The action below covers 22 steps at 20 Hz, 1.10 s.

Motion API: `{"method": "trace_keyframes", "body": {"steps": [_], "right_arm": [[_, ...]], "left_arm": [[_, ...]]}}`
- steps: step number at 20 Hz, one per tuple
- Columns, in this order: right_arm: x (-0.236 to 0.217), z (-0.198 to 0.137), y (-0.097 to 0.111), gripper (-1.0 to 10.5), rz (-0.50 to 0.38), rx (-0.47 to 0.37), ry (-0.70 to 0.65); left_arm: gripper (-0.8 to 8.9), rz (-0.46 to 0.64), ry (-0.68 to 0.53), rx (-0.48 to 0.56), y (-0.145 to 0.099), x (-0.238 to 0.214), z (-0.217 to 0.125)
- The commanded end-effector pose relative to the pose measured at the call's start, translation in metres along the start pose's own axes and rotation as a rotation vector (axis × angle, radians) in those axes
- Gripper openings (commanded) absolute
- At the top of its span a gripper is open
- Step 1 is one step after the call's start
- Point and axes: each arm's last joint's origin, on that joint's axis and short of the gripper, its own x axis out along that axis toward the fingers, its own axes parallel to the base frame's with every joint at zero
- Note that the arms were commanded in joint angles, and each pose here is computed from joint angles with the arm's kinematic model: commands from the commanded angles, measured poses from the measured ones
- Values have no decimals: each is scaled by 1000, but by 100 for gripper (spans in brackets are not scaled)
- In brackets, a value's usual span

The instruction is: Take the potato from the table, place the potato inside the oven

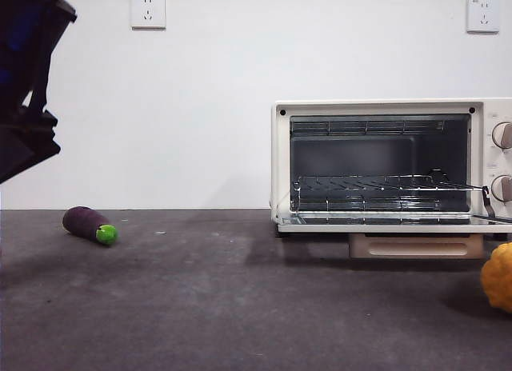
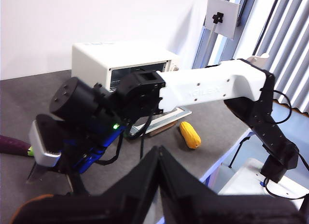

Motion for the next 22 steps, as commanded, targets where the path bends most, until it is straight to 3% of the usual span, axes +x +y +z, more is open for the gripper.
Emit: {"method": "trace_keyframes", "body": {"steps": [1,15,16,21,22], "right_arm": [[22,-11,3,897,12,34,27],[52,-30,0,873,3,117,69],[53,-30,0,794,-2,129,71],[53,-32,2,84,0,161,89],[53,-33,2,29,-8,161,101]], "left_arm": [[-5,-7,-4,-9,1,0,-1],[-5,-34,3,-5,4,1,0],[-5,-35,3,-4,4,1,0],[-5,-35,3,-4,4,1,0],[-5,-35,3,-4,4,1,0]]}}
